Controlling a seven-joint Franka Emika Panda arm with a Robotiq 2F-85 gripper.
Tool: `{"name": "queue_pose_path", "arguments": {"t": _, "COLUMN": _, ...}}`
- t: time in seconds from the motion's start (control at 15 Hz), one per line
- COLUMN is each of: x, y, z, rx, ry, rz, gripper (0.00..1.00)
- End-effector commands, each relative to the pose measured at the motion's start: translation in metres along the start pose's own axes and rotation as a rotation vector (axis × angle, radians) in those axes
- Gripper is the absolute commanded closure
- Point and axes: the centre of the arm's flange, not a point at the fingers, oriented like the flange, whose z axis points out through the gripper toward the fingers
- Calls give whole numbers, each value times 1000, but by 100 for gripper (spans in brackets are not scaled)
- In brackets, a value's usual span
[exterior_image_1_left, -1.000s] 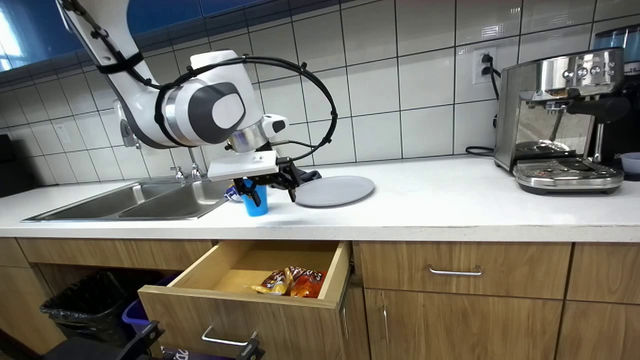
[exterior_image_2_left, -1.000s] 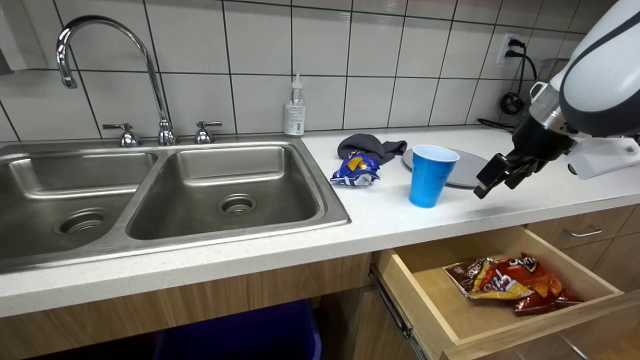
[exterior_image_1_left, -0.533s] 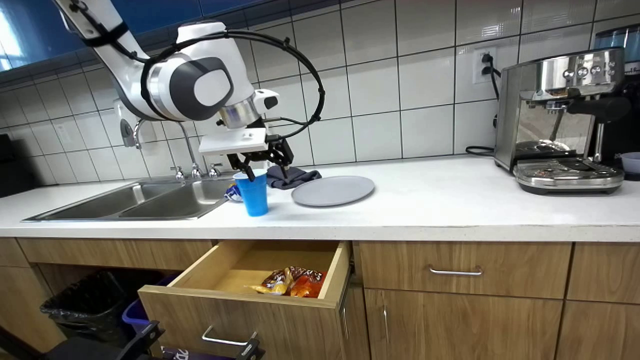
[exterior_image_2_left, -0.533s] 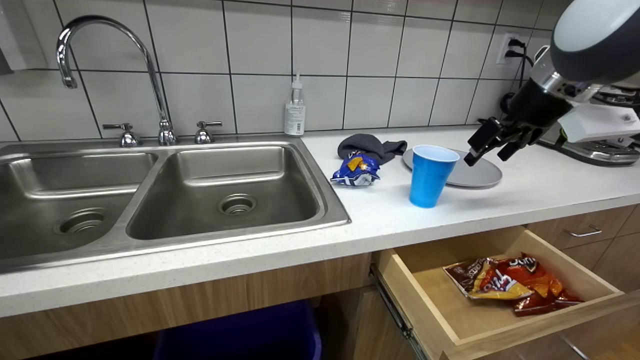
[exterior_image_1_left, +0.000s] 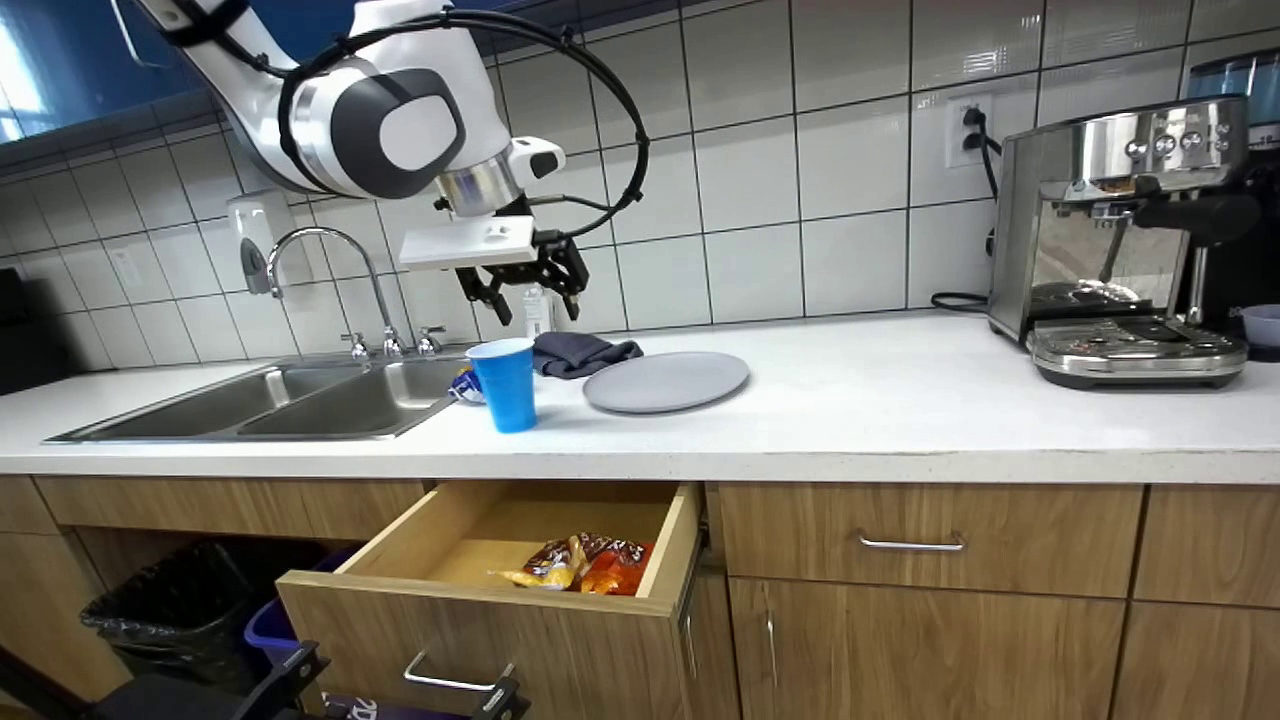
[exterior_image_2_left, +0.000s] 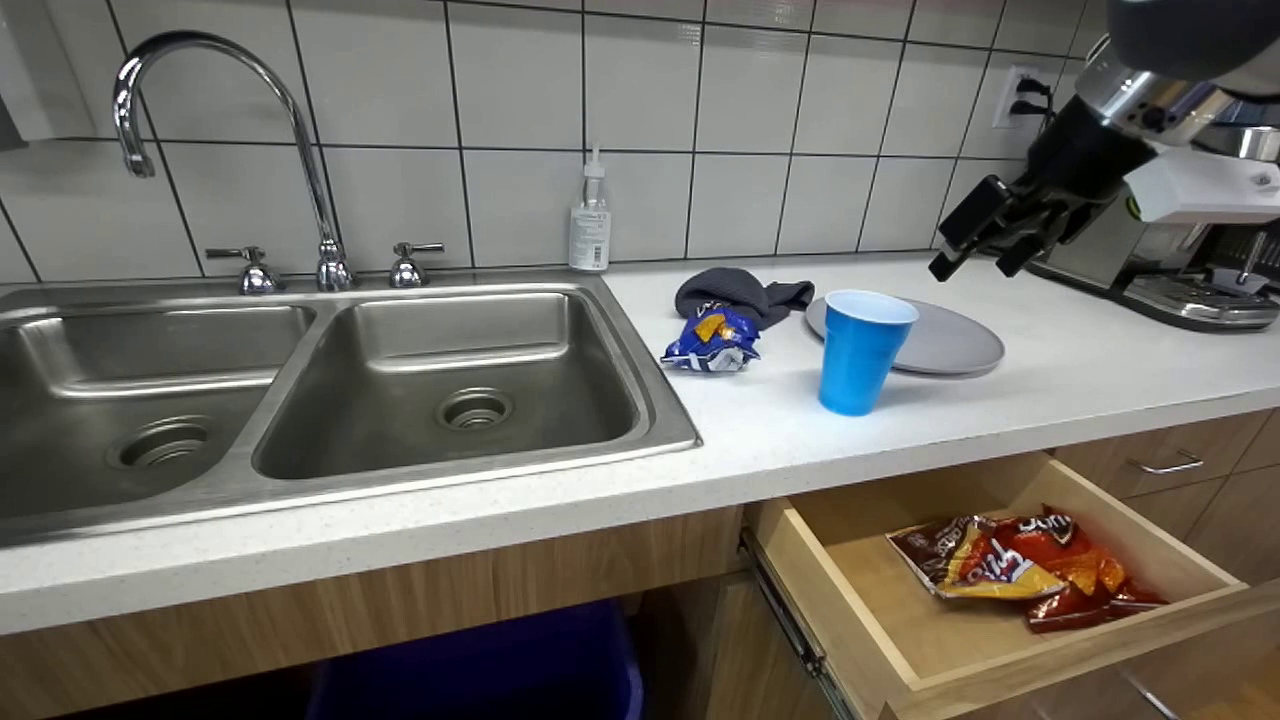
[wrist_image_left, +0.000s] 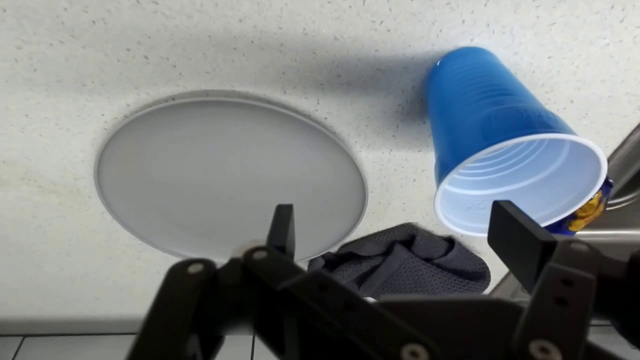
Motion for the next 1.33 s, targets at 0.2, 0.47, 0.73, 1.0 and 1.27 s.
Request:
{"name": "queue_pose_path", "arguments": {"t": 0.2, "x": 1, "y": 1, "z": -1, "rx": 0, "ry": 2, "rz": 1, "gripper": 0}}
{"name": "queue_pose_path", "arguments": {"t": 0.47, "x": 1, "y": 1, "z": -1, "rx": 0, "ry": 2, "rz": 1, "gripper": 0}}
{"name": "queue_pose_path", "arguments": {"t": 0.73, "x": 1, "y": 1, "z": -1, "rx": 0, "ry": 1, "rz": 1, "gripper": 0}}
{"name": "queue_pose_path", "arguments": {"t": 1.0, "x": 9, "y": 3, "z": 3, "rx": 4, "ry": 6, "rz": -28, "gripper": 0}}
{"name": "queue_pose_path", "arguments": {"t": 1.27, "x": 26, "y": -1, "z": 9, "rx": 30, "ry": 8, "rz": -87, "gripper": 0}}
